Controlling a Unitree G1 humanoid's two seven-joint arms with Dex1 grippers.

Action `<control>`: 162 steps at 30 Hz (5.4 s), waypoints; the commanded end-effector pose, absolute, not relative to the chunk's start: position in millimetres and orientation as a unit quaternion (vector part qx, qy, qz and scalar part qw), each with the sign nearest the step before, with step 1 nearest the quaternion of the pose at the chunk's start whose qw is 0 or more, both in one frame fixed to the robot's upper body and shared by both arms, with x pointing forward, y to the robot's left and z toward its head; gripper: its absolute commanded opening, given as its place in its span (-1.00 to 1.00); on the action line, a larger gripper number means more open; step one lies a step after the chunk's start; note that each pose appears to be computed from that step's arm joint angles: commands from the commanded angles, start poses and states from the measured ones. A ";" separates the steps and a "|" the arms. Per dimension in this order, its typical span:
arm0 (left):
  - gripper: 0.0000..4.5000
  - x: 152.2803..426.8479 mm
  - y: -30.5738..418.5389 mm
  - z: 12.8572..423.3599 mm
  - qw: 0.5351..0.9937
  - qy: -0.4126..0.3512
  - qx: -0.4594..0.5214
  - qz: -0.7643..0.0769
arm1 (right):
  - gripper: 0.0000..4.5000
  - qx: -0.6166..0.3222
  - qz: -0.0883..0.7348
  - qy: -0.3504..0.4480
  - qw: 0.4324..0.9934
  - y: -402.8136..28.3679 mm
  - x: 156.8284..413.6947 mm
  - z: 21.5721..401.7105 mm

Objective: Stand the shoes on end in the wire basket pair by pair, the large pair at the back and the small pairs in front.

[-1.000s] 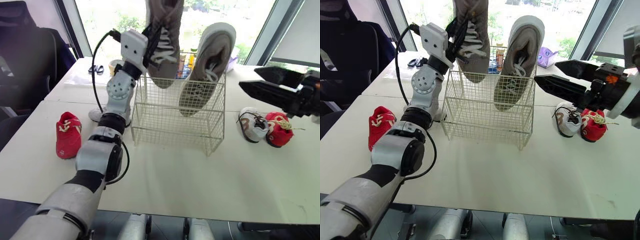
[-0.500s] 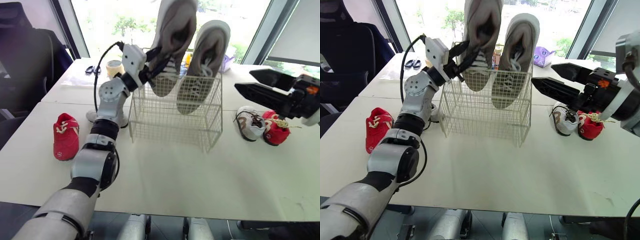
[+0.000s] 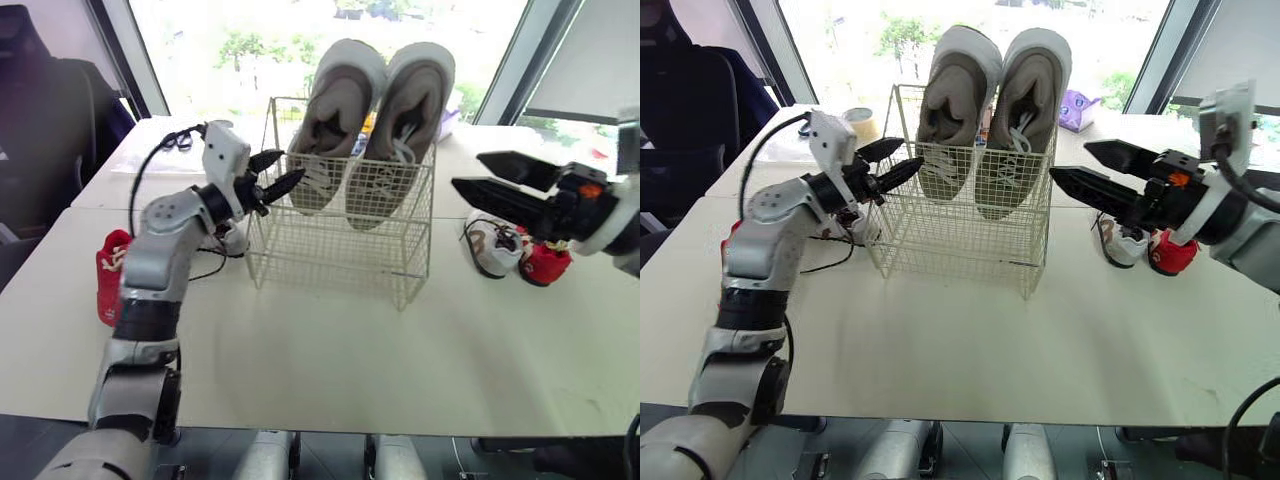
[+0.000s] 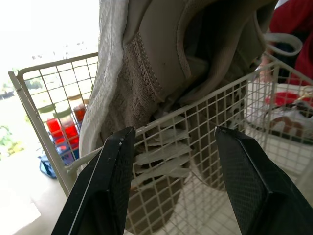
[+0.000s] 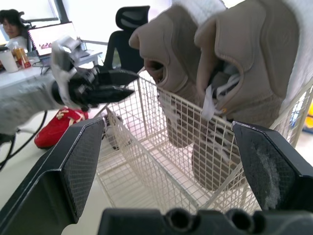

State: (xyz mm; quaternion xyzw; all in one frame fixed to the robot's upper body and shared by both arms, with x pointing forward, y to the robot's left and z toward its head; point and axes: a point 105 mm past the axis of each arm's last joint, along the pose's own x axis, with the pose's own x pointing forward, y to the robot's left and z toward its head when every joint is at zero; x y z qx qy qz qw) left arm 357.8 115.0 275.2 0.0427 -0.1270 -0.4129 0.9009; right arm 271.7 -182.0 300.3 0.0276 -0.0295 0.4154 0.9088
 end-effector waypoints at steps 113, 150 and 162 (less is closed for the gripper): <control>1.00 300.0 156.0 379.4 0.743 0.016 -0.166 -0.648 | -0.33 -0.348 0.521 -0.278 0.728 -107.3 249.6 383.9; -0.89 296.7 146.3 395.9 0.686 -0.200 -0.329 -0.617 | 0.98 0.409 0.405 -0.278 0.769 -140.6 285.1 350.5; -0.89 303.1 127.8 389.4 0.670 -0.211 -0.366 -0.610 | 0.98 0.402 0.457 -0.282 0.742 -78.0 278.8 370.4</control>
